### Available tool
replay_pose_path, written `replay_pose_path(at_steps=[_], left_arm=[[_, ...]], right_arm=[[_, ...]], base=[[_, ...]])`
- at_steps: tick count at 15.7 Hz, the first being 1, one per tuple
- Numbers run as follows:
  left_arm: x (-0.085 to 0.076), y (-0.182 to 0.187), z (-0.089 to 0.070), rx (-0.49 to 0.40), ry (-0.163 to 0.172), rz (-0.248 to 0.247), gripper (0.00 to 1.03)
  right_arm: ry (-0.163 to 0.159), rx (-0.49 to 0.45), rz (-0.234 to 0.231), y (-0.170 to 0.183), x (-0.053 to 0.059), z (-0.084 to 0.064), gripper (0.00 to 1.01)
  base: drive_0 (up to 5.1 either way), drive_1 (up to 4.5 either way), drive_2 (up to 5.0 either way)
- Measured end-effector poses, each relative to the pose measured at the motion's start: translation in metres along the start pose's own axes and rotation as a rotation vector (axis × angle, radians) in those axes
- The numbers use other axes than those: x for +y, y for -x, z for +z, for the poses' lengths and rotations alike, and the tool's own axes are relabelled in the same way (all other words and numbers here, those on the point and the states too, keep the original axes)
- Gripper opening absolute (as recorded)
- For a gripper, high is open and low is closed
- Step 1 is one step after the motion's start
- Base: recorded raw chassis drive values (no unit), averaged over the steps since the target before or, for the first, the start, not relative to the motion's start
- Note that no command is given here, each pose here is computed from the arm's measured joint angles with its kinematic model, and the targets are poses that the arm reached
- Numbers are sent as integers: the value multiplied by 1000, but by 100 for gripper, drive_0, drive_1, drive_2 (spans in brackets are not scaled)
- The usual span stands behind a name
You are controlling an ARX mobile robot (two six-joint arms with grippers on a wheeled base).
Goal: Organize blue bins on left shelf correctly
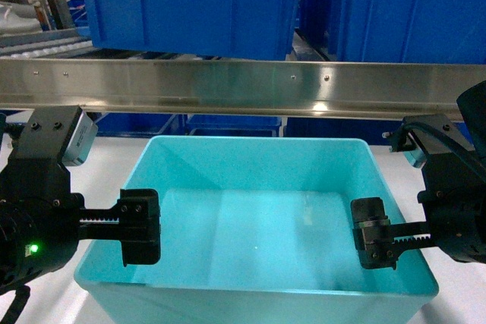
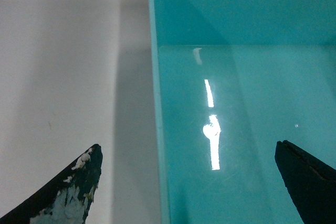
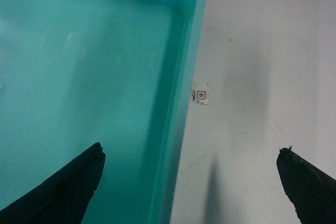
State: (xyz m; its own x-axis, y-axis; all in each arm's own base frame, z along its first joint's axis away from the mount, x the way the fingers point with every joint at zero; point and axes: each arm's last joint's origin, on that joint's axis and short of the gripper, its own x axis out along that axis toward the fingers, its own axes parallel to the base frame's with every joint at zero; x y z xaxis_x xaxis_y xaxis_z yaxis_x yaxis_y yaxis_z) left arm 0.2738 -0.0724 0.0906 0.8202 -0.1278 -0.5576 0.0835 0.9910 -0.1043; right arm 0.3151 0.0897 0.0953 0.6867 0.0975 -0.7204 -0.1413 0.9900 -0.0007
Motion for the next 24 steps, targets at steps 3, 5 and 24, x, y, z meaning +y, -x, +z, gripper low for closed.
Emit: replay_pose_path(at_steps=[3,5,24], left_arm=[[-2,-10,-11,58,8,16,98],[-2,-10,-11,52,10,19,98],[0,-15,-17,82,13,41,2]], right_arm=[[-1,30,-25,-13,-2,-10,98],[0,38,-25,-14,-2,-12,98],[-39,46,17,-17,-1,-16,7]], base=[[0,0,0],[0,0,0],[0,0,0]])
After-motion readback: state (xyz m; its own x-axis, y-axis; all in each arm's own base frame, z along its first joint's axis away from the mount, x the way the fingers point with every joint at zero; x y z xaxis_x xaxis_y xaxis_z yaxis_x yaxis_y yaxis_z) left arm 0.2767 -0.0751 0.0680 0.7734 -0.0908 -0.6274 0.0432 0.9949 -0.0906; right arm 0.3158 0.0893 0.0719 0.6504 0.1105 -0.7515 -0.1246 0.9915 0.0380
